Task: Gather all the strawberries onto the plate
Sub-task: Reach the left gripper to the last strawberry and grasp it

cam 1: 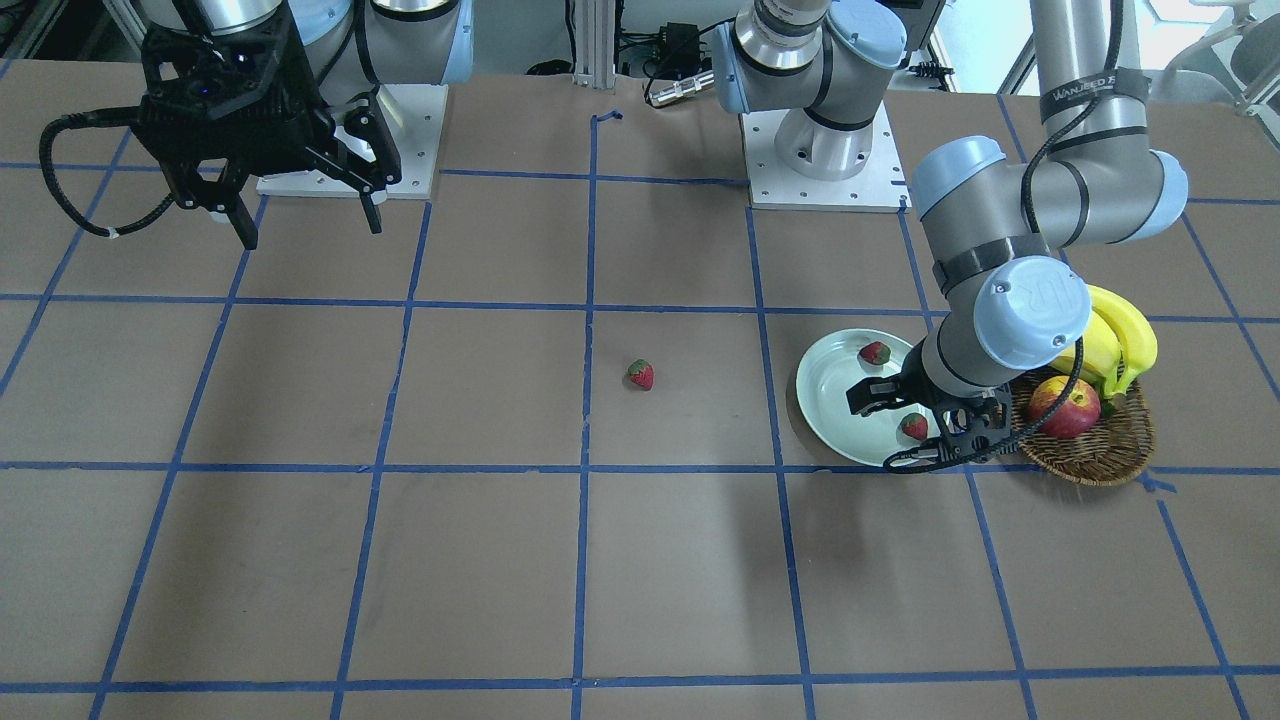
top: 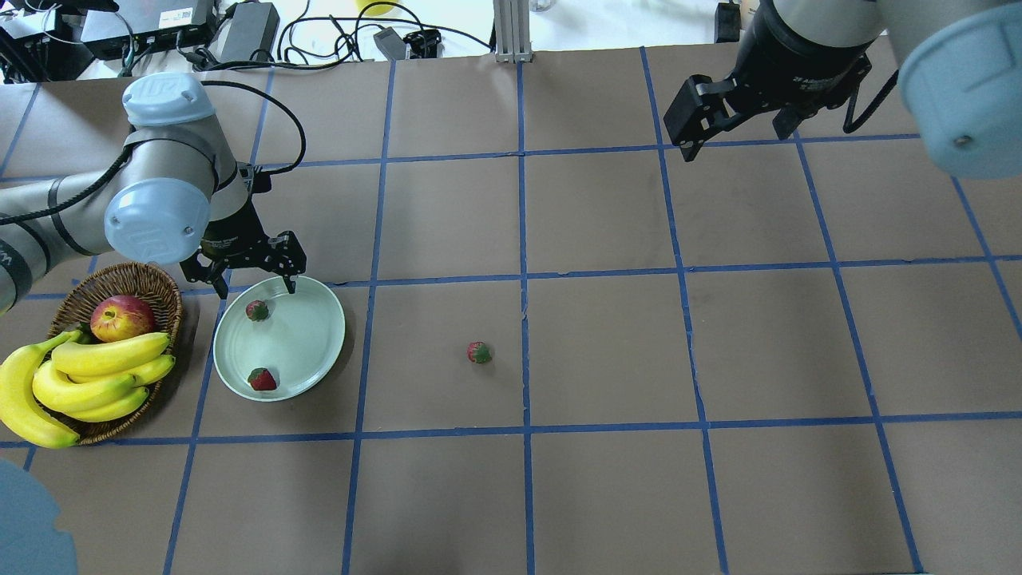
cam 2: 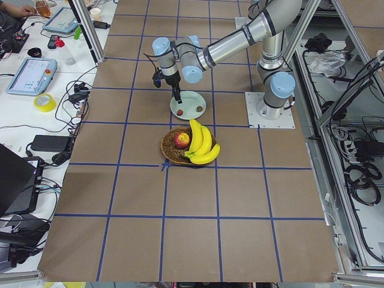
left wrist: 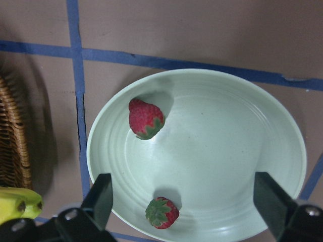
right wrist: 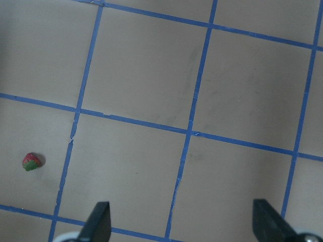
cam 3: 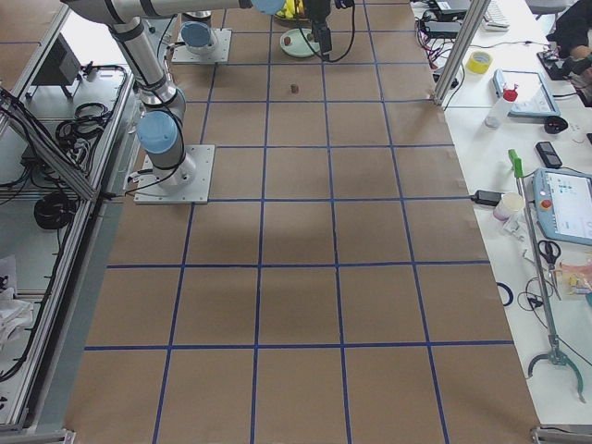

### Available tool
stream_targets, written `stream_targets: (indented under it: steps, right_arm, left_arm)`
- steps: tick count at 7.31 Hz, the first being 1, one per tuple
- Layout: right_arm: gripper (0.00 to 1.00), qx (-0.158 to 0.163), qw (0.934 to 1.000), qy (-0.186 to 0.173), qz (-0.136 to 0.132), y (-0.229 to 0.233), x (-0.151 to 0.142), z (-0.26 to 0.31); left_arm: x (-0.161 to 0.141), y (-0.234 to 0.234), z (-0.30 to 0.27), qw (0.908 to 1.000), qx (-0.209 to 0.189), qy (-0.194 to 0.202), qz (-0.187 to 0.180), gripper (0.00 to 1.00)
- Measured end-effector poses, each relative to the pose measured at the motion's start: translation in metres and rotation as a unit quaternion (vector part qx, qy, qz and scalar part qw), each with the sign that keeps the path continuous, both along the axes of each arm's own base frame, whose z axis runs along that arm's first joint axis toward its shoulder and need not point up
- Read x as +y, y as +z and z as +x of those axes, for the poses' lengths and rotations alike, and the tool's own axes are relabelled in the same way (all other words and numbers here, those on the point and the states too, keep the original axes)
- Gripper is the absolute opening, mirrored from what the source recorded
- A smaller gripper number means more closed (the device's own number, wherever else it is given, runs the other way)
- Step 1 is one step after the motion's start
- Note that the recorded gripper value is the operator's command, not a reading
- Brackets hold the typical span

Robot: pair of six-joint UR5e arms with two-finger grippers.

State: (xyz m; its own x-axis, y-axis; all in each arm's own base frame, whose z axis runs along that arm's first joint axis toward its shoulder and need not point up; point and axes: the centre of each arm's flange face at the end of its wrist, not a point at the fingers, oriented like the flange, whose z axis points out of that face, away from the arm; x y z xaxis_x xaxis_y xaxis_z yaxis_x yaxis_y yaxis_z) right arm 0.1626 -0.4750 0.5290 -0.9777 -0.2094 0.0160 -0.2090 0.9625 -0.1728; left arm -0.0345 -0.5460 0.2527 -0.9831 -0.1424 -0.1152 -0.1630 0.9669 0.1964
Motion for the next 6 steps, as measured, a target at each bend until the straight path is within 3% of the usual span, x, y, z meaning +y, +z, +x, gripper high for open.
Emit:
stream_targets:
  steps: [4,6]
  right_arm:
    - [1.0,0.0,1.0,0.0,0.0,0.0,0.0,0.0]
    - [1.0,0.0,1.0,0.0,0.001,-0.001,0.0,0.0]
  left_arm:
    - [0.016,0.017,-0.129,0.9982,0.045,-0.012,-0.038,1.0]
    - [0.026,0.002,-0.171,0.9941,0.082,0.063,-0.034,1.0]
